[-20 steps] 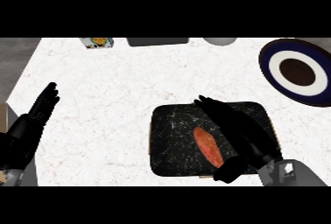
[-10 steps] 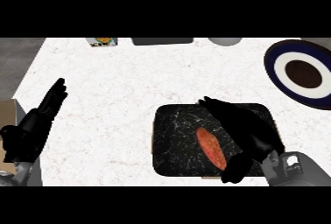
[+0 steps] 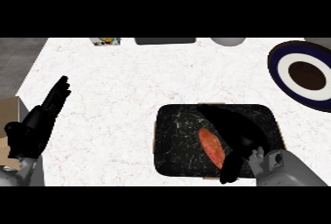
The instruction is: Pick the sweet potato from the tray and place it in the plate
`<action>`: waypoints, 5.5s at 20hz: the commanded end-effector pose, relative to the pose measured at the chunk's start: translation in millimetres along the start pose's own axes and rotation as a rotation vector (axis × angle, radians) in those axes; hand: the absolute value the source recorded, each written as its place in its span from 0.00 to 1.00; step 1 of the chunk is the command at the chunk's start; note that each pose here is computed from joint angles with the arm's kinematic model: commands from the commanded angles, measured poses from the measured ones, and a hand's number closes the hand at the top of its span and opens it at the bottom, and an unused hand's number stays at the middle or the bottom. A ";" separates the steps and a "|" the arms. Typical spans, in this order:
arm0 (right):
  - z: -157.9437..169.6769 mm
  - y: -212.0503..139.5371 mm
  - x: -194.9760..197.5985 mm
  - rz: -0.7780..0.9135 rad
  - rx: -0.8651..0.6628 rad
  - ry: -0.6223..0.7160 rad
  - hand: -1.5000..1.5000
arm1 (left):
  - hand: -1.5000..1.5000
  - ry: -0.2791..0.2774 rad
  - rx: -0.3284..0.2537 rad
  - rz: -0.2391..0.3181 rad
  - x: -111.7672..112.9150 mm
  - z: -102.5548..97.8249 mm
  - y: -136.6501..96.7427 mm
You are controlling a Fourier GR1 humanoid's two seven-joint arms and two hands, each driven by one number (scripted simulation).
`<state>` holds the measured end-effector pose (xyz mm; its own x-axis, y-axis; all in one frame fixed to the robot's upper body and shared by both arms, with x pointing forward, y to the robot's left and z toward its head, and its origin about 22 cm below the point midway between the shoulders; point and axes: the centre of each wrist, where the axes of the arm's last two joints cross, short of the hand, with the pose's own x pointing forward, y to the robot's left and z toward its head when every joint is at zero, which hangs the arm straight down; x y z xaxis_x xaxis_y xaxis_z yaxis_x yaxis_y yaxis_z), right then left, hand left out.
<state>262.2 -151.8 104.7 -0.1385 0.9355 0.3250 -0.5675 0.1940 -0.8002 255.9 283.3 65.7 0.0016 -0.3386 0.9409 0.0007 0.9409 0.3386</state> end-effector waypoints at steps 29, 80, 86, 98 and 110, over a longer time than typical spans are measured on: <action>-17.1 22.3 -142.5 -0.012 -0.112 0.182 1.00 | 0.50 0.015 0.041 0.055 -11.9 -10.6 -13.6; 37.3 -92.4 -347.3 -0.451 -0.605 0.134 0.00 | 0.50 -0.056 -0.071 0.060 17.0 -40.3 -55.0; 15.7 -89.1 -334.8 -0.552 -0.608 0.075 0.00 | 0.50 -0.053 -0.061 0.076 13.0 -45.6 -45.3; 50.1 -94.2 -357.6 -1.038 -0.914 -0.049 0.00 | 0.50 -0.033 -0.044 0.076 14.4 -42.7 -41.6; 144.8 -60.3 -409.0 -1.126 -0.999 0.034 0.00 | 0.50 -0.048 -0.037 0.093 7.9 -32.4 -40.2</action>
<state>258.0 -577.3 99.2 -0.0040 0.1845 0.9828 0.4062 0.8984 -0.1670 290.0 249.7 65.4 -0.0397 -0.2738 0.9610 0.0341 0.9608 0.2751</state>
